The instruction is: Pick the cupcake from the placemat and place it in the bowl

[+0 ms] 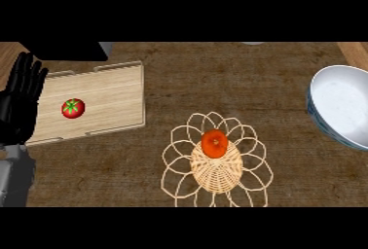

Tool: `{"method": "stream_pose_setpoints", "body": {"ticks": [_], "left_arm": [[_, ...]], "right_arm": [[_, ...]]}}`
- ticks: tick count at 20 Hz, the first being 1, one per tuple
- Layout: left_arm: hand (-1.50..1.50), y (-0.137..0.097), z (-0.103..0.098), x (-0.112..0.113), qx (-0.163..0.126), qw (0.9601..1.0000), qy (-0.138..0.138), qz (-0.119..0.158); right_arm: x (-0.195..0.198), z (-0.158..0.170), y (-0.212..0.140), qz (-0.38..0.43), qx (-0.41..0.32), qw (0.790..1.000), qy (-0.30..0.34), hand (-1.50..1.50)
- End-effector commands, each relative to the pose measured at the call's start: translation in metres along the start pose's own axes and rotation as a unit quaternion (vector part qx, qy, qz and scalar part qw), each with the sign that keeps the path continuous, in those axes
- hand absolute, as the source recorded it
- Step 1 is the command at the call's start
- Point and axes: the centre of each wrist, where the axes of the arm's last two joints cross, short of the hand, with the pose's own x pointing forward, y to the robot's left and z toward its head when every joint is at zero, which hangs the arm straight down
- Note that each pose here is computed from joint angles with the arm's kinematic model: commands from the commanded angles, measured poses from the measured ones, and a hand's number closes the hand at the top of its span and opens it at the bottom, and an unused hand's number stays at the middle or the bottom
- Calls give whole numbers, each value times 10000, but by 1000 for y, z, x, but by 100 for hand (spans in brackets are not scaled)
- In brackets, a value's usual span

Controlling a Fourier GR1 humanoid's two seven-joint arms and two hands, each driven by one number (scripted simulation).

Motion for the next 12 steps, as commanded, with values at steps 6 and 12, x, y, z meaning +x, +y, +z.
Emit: {"method": "stream_pose_setpoints", "body": {"ticks": [6,12], "left_arm": [[0,-12,-9,4,-190,9998,-17,-34],[0,-17,-18,6,-121,9999,-25,8]], "right_arm": [[12,-42,26,-596,940,9922,-555,150],[29,-83,61,-558,1395,9873,-520,150]]}}
